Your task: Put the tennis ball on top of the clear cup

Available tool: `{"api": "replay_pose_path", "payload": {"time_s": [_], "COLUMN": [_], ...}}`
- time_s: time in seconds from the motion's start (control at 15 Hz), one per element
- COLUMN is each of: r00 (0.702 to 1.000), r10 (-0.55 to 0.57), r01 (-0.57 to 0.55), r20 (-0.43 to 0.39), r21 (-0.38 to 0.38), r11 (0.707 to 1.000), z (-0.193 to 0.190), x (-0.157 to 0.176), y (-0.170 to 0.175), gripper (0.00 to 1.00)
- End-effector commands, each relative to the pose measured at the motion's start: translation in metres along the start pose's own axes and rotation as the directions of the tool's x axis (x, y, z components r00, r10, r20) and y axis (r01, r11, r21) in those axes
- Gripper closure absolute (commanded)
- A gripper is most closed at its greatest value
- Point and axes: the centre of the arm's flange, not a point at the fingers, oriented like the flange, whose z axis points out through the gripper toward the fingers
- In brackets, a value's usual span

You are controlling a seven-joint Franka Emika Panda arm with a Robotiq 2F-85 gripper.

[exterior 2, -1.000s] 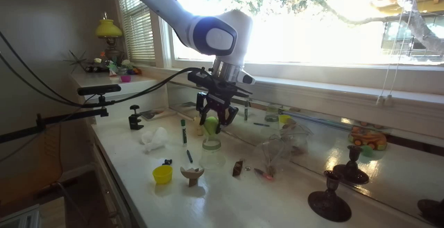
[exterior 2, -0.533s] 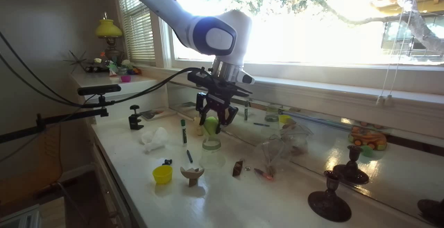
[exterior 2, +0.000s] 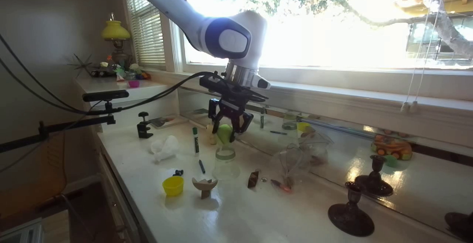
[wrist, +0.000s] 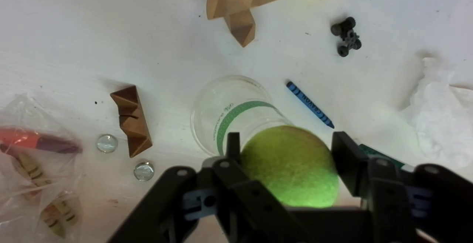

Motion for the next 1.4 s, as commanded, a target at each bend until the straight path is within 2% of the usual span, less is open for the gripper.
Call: {"api": "replay_pose_path", "payload": {"time_s": [0.0,1.33], "r00": [0.999,0.997], "r10": [-0.028,-0.055], "r01": [0.028,0.057], "r20": [0.017,0.046], "r21": [-0.031,-0.050], "r11": [0.999,0.997], "z": [0.0014,0.0040], "x": [-0.0080,-0.0140], "y": [-0.0058,-0.0143], "gripper": [0.62,0.62]}}
